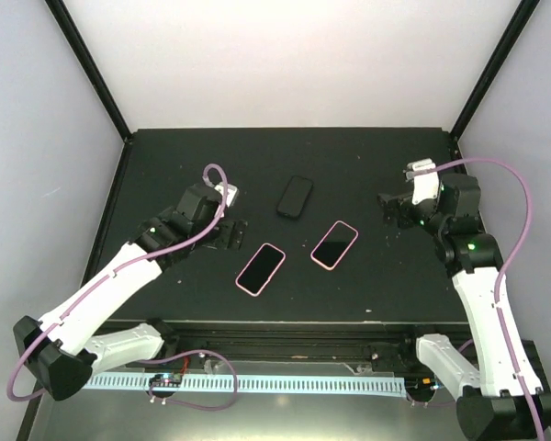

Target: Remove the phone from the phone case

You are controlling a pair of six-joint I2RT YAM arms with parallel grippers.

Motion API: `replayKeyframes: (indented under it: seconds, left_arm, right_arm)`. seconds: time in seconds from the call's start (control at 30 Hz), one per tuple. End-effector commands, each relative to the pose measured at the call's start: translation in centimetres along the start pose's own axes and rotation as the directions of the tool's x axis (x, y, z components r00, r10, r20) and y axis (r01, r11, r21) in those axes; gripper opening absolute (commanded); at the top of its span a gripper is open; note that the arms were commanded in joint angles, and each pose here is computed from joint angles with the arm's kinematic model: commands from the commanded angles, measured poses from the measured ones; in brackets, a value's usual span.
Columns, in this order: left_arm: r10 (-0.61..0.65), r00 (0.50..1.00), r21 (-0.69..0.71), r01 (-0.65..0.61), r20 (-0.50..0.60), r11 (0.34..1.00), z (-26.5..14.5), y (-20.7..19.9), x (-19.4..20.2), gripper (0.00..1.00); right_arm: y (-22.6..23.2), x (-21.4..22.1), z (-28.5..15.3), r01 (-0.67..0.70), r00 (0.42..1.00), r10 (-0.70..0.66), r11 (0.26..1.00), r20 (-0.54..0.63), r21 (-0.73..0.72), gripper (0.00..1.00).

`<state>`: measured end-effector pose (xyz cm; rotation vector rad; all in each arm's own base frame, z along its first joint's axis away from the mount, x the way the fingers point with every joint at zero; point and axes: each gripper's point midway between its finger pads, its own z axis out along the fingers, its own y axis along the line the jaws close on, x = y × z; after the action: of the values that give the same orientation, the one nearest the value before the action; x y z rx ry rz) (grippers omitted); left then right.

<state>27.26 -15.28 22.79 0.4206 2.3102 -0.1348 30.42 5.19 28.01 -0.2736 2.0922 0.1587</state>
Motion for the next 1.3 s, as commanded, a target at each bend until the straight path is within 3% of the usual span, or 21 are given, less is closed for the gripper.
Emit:
replayKeyframes:
  seconds: [0.0,0.1,0.23,0.37,0.4,0.43,0.5,0.53,0.57,0.6,0.83,1.0,1.27]
  left_arm:
    - [-0.017,1.000,0.258,0.019,-0.010,0.966,0.6,-4.8,0.3,0.99]
    - [0.034,0.995,0.362,0.003,-0.097,0.932,1.2,-7.8,2.6,0.99]
    - [0.109,0.987,0.429,-0.048,-0.118,0.902,1.1,-11.3,4.0,0.99]
    - [0.142,0.982,0.505,-0.060,-0.125,0.861,2.1,-14.9,4.1,0.99]
    - [0.161,0.976,0.517,-0.063,-0.148,0.854,3.3,-15.8,4.5,0.96]
    - [0.188,0.969,0.546,-0.072,-0.160,0.835,4.0,-16.9,4.6,0.81]
    - [0.232,0.945,0.547,-0.071,-0.232,0.834,6.3,-18.3,5.1,0.74]
    - [0.239,0.935,0.514,-0.076,-0.260,0.854,7.6,-18.6,4.7,0.76]
    - [0.246,0.928,0.471,-0.091,-0.280,0.877,9.0,-18.8,4.4,0.94]
    - [0.248,0.923,0.433,-0.102,-0.295,0.896,10.3,-19.0,4.2,0.98]
    - [0.231,0.923,0.406,-0.092,-0.308,0.909,15.9,-22.2,1.8,0.99]
    - [0.213,0.911,0.383,-0.067,-0.353,0.921,19.1,-22.9,2.5,0.99]
    - [0.220,0.900,0.421,-0.045,-0.376,0.906,20.7,-23.9,4.5,0.99]
  right_arm:
    - [5.0,-0.1,-1.8,0.235,0.971,-0.215,0.938,0.105,-0.254,1.00]
    - [4.3,4.1,0.0,0.277,0.956,-0.292,0.926,-0.022,-0.258,1.00]
    - [1.9,9.3,2.1,0.338,0.879,-0.395,0.911,-0.267,-0.237,1.00]
    - [1.5,12.7,3.1,0.344,0.830,-0.427,0.899,-0.360,-0.273,1.00]
    - [1.5,13.1,3.4,0.338,0.827,-0.424,0.899,-0.368,-0.277,0.99]
    - [1.5,13.6,3.9,0.324,0.827,-0.414,0.904,-0.380,-0.279,0.99]
    - [1.4,14.1,5.3,0.290,0.829,-0.384,0.917,-0.406,-0.276,0.97]
    - [1.3,14.3,6.2,0.267,0.829,-0.365,0.924,-0.424,-0.273,0.96]
    - [1.3,14.4,6.9,0.240,0.829,-0.344,0.931,-0.441,-0.275,0.94]
    - [1.4,14.5,7.7,0.209,0.826,-0.324,0.936,-0.461,-0.284,0.92]
    - [2.3,14.5,11.2,0.079,0.815,-0.258,0.937,-0.520,-0.342,0.88]
    - [2.6,14.2,11.7,0.050,0.810,-0.250,0.931,-0.530,-0.362,0.87]
    - [2.2,14.5,12.7,0.057,0.799,-0.261,0.930,-0.542,-0.364,0.87]
